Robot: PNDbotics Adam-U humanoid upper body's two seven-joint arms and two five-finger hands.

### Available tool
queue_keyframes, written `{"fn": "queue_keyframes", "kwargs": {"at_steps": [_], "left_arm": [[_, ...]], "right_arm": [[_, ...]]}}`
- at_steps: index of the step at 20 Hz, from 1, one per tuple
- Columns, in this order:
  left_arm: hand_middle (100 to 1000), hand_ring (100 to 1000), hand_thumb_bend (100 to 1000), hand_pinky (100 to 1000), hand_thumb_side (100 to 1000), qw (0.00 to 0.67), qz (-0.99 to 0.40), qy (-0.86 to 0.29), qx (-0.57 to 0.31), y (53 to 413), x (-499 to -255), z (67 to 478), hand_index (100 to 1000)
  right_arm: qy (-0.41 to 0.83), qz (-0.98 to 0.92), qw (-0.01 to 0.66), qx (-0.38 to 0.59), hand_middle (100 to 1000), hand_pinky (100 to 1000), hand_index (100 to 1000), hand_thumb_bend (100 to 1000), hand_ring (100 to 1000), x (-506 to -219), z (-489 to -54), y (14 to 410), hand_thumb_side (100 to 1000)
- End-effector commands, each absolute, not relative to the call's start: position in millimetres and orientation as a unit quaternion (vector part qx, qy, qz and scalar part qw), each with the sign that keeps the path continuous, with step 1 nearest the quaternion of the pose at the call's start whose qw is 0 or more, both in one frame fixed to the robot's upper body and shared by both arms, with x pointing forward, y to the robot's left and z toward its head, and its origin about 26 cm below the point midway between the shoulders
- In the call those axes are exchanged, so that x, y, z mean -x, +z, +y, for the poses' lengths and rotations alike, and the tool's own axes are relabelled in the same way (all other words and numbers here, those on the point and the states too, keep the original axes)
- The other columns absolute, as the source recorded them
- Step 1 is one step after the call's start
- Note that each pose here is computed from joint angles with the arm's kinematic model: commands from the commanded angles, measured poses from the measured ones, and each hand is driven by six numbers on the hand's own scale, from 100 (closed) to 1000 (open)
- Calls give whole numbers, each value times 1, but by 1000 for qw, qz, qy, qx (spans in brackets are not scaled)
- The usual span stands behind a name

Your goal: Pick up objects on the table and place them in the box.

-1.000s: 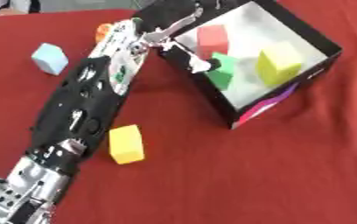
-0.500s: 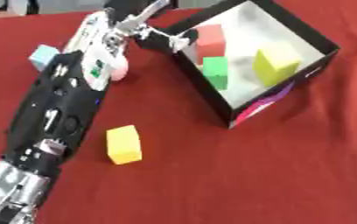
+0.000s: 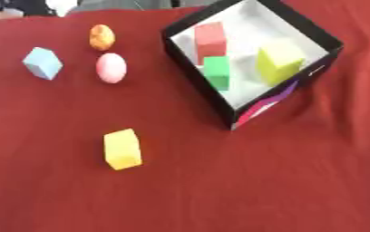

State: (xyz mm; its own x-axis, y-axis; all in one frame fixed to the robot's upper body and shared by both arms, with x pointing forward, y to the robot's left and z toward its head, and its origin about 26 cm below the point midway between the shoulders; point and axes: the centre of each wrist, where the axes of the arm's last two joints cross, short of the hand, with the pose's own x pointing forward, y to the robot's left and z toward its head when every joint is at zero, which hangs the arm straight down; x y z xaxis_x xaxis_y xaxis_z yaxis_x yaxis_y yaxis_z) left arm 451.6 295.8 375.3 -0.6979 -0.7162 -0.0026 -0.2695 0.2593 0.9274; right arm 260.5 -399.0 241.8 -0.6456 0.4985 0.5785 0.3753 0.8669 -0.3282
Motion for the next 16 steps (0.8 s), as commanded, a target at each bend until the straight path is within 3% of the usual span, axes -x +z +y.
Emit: {"fn": "queue_keyframes", "kwargs": {"at_steps": [1,8,14,16], "left_arm": [[775,818,381,812,100,232,-737,-521,-363,399,-433,342,854],[776,845,519,836,100,298,-662,-577,-373,382,-432,387,825],[772,866,710,860,100,312,-599,-638,-369,376,-434,398,808],[773,864,698,857,100,315,-584,-646,-378,375,-435,399,808]], "right_arm": [[115,-902,331,251,610,979,722,100,663,-257,-398,252,525],[128,-899,335,252,609,978,722,100,662,-257,-396,247,516],[134,-897,333,257,608,976,722,100,661,-257,-394,241,508],[135,-897,332,258,608,976,722,100,661,-258,-394,240,507]]}}
